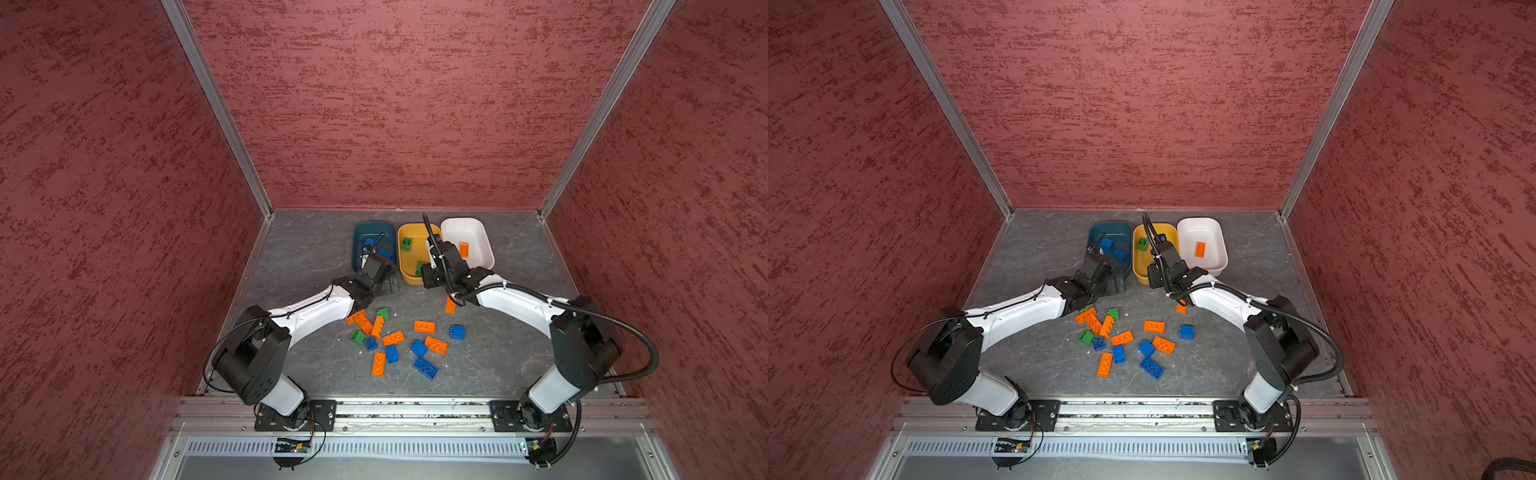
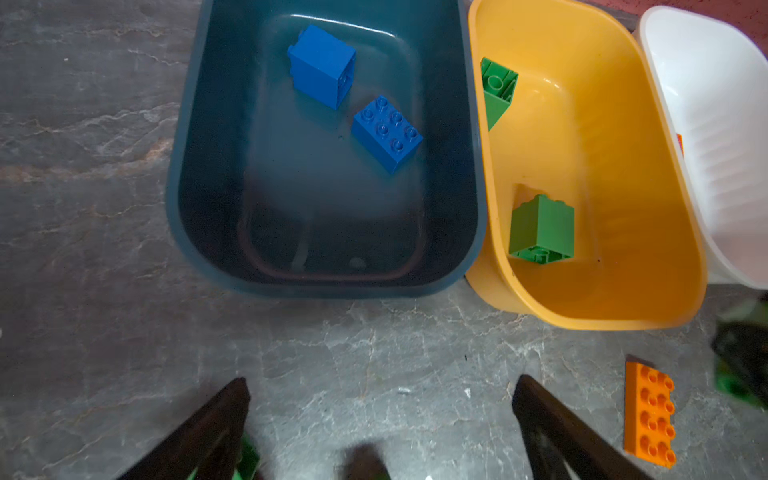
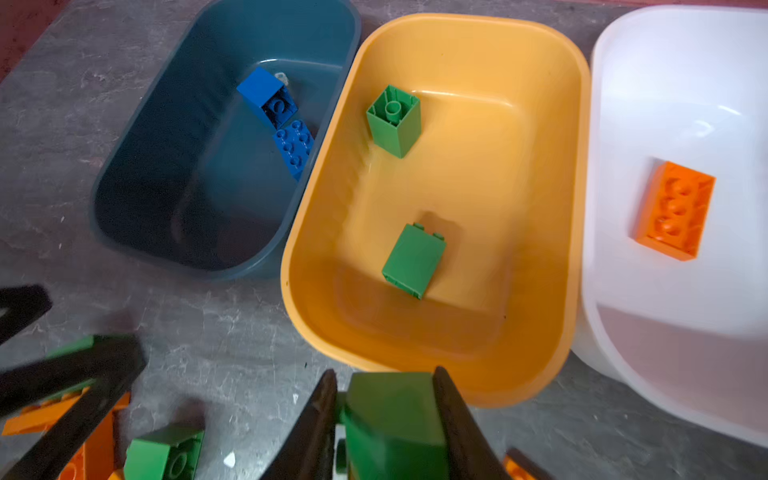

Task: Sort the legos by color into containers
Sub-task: 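Grasp another green brick from the pile with the right gripper, then carry the green brick with the right gripper over the yellow tub and release it, then grasp a blue brick with the left gripper while the right lowers toward orange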

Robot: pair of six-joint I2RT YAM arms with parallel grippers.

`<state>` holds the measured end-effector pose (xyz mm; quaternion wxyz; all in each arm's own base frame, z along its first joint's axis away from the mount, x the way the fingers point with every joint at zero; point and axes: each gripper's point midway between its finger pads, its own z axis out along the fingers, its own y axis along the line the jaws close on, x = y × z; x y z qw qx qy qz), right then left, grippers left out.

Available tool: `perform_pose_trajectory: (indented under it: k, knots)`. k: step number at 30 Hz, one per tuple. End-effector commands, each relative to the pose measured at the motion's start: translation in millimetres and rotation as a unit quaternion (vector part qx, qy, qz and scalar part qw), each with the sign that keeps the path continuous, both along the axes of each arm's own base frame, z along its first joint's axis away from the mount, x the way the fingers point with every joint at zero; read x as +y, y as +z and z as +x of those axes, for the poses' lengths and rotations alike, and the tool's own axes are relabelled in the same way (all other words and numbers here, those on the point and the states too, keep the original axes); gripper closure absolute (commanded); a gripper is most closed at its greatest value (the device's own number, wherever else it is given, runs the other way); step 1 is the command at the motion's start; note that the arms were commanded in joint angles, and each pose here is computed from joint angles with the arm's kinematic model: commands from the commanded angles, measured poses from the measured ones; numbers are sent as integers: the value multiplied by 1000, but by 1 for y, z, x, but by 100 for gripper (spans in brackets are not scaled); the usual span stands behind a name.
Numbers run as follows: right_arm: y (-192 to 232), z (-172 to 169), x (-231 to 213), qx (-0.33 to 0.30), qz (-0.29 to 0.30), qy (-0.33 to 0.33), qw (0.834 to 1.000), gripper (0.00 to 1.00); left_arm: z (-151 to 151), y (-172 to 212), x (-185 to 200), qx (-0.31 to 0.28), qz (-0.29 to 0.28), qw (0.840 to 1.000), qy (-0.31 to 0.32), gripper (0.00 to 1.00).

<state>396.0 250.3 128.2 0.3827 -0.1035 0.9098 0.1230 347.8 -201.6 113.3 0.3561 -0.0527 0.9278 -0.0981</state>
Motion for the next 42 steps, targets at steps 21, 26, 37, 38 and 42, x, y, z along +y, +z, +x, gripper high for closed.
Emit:
perform_pose_trajectory:
  k: [21, 26, 37, 38, 42]
  knots:
    - [21, 87, 24, -44, 3, 20, 999, 31, -58, -49, -6, 169, 13, 983, -72, 14]
    - [41, 60, 21, -63, 42, 44, 996, 1, -71, -53, -4, 186, 42, 976, -108, 24]
    - [47, 14, -16, -96, 66, 5, 993, 1, -123, -49, -4, 235, 74, 954, -173, 32]
    - [45, 14, -19, -94, 64, -3, 994, 1, -128, -50, -1, 240, 75, 954, -163, 32]
    - [39, 13, -23, -88, 67, -19, 994, 1, -147, -53, 9, 249, 60, 961, -101, 33]
